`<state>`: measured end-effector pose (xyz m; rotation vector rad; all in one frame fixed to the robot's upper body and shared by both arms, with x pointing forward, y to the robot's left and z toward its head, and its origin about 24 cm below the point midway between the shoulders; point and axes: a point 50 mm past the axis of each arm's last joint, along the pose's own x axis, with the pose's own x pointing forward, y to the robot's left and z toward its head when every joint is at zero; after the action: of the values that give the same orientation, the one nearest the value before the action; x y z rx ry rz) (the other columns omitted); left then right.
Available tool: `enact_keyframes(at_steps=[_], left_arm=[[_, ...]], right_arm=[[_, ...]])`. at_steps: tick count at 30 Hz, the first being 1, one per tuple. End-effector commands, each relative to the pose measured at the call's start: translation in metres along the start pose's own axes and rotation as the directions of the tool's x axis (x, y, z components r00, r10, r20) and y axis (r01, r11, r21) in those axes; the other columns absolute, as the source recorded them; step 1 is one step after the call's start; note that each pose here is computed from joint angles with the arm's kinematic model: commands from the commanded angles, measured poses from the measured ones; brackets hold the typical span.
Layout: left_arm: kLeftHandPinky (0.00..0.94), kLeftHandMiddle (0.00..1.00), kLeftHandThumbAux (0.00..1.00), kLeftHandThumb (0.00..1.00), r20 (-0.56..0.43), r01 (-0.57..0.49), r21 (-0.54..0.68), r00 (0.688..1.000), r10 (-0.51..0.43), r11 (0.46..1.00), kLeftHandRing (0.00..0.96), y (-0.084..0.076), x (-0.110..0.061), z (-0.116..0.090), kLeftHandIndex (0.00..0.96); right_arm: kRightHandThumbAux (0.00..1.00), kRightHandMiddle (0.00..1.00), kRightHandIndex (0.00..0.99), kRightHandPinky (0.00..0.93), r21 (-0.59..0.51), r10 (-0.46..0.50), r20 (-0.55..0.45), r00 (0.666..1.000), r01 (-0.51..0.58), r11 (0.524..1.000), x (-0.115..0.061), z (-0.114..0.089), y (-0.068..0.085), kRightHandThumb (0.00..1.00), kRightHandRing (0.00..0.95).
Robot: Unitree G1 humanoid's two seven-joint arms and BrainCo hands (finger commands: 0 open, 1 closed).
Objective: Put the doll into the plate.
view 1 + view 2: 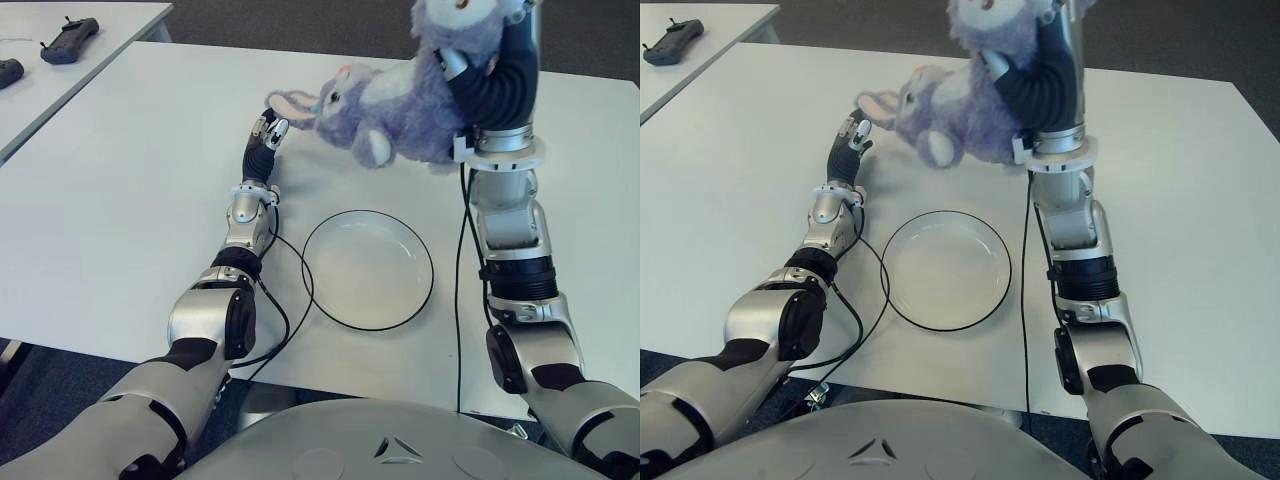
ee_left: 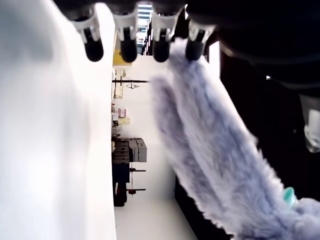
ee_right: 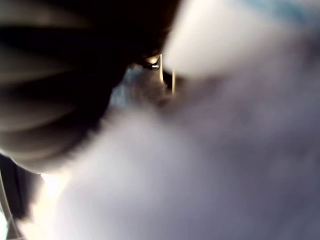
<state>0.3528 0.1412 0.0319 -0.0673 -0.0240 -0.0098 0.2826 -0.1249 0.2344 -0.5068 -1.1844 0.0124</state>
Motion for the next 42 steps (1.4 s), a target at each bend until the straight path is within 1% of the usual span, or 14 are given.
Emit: enact_keyframes(at_steps=[1, 6, 8, 10, 12, 17, 18, 21, 26, 30, 32, 34, 40, 42], left_arm=[[0.000, 0.000, 0.372, 0.000, -0.544, -0.092, -0.023, 0.837, 0.065, 0.995, 0.000, 0.009, -0.098, -0.120, 0.000], [0.000, 0.000, 0.389, 0.000, -0.558, -0.073, 0.019, 0.826, 0.071, 0.997, 0.000, 0.009, -0.097, -0.121, 0.000], [0.000, 0.000, 0.398, 0.000, -0.560, -0.062, 0.031, 0.826, 0.068, 0.998, 0.000, 0.010, -0.097, -0.121, 0.000], [0.000, 0.000, 0.405, 0.000, -0.561, -0.056, 0.034, 0.825, 0.066, 0.998, 0.000, 0.011, -0.098, -0.121, 0.000], [0.000, 0.000, 0.408, 0.000, -0.562, -0.053, 0.033, 0.825, 0.062, 0.998, 0.000, 0.011, -0.098, -0.121, 0.000], [0.000, 0.000, 0.425, 0.000, -0.563, -0.067, -0.016, 0.825, 0.046, 0.998, 0.000, 0.010, -0.103, -0.124, 0.000], [0.000, 0.000, 0.425, 0.000, -0.574, -0.079, -0.030, 0.817, 0.047, 0.996, 0.000, 0.012, -0.105, -0.126, 0.000], [0.000, 0.000, 0.428, 0.000, -0.596, -0.101, -0.052, 0.802, 0.050, 0.994, 0.000, 0.014, -0.108, -0.129, 0.000], [0.000, 0.000, 0.425, 0.000, -0.606, -0.115, -0.060, 0.793, 0.055, 0.992, 0.000, 0.016, -0.108, -0.129, 0.000], [0.000, 0.000, 0.418, 0.000, -0.595, -0.106, -0.047, 0.802, 0.058, 0.993, 0.000, 0.015, -0.106, -0.128, 0.000], [0.000, 0.000, 0.413, 0.000, -0.576, -0.096, -0.038, 0.816, 0.057, 0.995, 0.000, 0.013, -0.103, -0.125, 0.000], [0.000, 0.000, 0.411, 0.000, -0.569, -0.093, -0.037, 0.821, 0.055, 0.995, 0.000, 0.012, -0.103, -0.125, 0.000], [0.000, 0.000, 0.406, 0.000, -0.561, -0.104, -0.060, 0.826, 0.053, 0.993, 0.000, 0.013, -0.104, -0.125, 0.000], [0.000, 0.000, 0.400, 0.000, -0.555, -0.106, -0.068, 0.831, 0.051, 0.992, 0.000, 0.012, -0.104, -0.124, 0.000]], right_arm=[[0.707, 0.871, 0.441, 0.886, 0.140, 0.062, 0.000, 0.998, -0.061, 0.988, -0.002, 0.011, 0.011, 0.731, 0.877], [0.707, 0.853, 0.440, 0.839, 0.196, 0.154, -0.006, 0.988, -0.150, 0.969, -0.005, 0.015, 0.019, 0.733, 0.860], [0.707, 0.847, 0.440, 0.840, 0.208, 0.199, 0.003, 0.980, -0.196, 0.958, -0.014, 0.024, 0.026, 0.733, 0.853], [0.707, 0.850, 0.440, 0.859, 0.245, 0.250, -0.010, 0.968, -0.240, 0.940, -0.033, 0.031, 0.035, 0.734, 0.854], [0.708, 0.850, 0.440, 0.863, 0.273, 0.277, -0.023, 0.961, -0.260, 0.926, -0.040, 0.035, 0.040, 0.735, 0.853], [0.708, 0.850, 0.441, 0.873, 0.302, 0.330, -0.033, 0.944, -0.305, 0.903, -0.042, 0.031, 0.041, 0.734, 0.856], [0.708, 0.850, 0.441, 0.873, 0.305, 0.342, -0.029, 0.939, -0.317, 0.898, -0.046, 0.030, 0.044, 0.734, 0.856], [0.708, 0.849, 0.441, 0.875, 0.319, 0.361, -0.027, 0.932, -0.334, 0.887, -0.054, 0.028, 0.048, 0.735, 0.855], [0.709, 0.844, 0.441, 0.867, 0.357, 0.369, -0.023, 0.929, -0.338, 0.871, -0.061, 0.028, 0.053, 0.734, 0.850], [0.709, 0.840, 0.441, 0.861, 0.366, 0.369, -0.016, 0.929, -0.338, 0.867, -0.063, 0.029, 0.053, 0.732, 0.846], [0.709, 0.833, 0.441, 0.850, 0.361, 0.373, -0.013, 0.928, -0.344, 0.867, -0.066, 0.030, 0.053, 0.731, 0.840], [0.709, 0.828, 0.440, 0.844, 0.349, 0.381, -0.011, 0.924, -0.354, 0.868, -0.070, 0.031, 0.053, 0.730, 0.837], [0.709, 0.807, 0.441, 0.818, 0.303, 0.396, -0.015, 0.918, -0.374, 0.877, -0.078, 0.030, 0.054, 0.729, 0.824], [0.709, 0.805, 0.441, 0.814, 0.301, 0.399, -0.025, 0.917, -0.374, 0.877, -0.083, 0.029, 0.055, 0.729, 0.823]])
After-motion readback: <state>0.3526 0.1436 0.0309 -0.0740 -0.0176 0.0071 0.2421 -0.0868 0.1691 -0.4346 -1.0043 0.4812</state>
